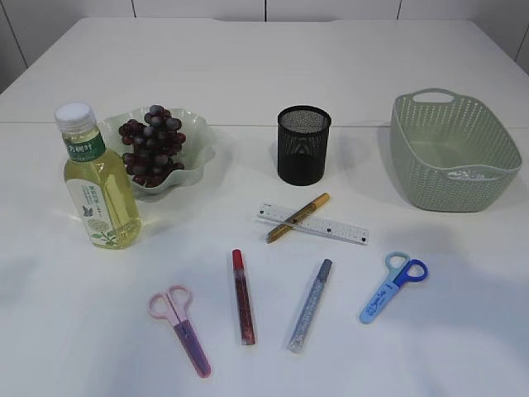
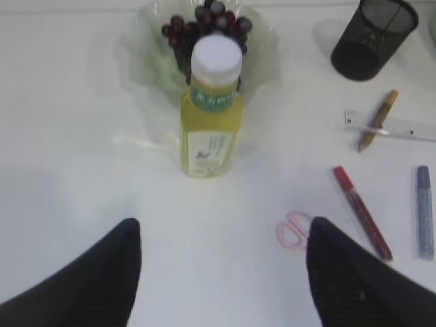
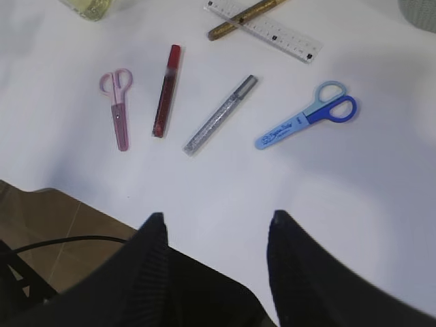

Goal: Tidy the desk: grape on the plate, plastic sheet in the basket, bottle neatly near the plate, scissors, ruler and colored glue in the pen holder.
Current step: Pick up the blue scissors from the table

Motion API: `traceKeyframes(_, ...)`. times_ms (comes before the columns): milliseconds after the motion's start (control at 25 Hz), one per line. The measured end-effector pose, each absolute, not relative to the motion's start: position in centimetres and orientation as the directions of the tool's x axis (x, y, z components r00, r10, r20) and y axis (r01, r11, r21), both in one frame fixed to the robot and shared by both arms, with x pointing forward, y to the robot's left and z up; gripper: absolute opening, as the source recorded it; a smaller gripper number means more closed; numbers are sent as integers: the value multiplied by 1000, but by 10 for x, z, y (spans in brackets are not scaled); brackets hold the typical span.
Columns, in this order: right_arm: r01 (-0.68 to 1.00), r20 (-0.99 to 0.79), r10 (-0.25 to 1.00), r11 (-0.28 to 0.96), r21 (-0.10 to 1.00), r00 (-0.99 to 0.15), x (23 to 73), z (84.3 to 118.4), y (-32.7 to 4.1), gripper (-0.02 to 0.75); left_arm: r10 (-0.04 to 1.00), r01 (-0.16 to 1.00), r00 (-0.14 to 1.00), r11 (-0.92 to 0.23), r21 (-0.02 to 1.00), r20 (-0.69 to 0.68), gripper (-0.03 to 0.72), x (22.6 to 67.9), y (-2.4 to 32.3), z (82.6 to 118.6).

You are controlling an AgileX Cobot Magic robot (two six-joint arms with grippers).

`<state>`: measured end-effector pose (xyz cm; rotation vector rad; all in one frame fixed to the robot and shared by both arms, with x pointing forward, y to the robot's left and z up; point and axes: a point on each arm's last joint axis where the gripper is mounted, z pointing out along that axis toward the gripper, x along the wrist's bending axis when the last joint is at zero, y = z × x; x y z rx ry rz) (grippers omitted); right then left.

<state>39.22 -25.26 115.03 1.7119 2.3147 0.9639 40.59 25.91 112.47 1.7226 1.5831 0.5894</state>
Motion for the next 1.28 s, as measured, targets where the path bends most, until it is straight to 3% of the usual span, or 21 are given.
traceKeyframes(360,853,297,865,240,463,-404,426,1128,-248,385,989,840,96,-18,542,-116,548,385,264,1116)
traceKeyframes(760,877,318,851,287,385,-418,452,1104,-246,385,987,882,92,-17,471,-136,547,378,263,1112)
traceKeyframes(880,922,360,875,205,328,-323,458,1098,-246,385,984,888,92,-13,461,-150,547,377,261,1112)
traceKeyframes(1120,986,437,899,-70,152,-4,475,1081,-245,385,982,896,92,-10,443,-162,547,376,260,1111)
traceKeyframes(1280,987,457,885,-139,86,85,485,1070,-243,385,980,916,90,-12,401,-177,547,373,259,1109)
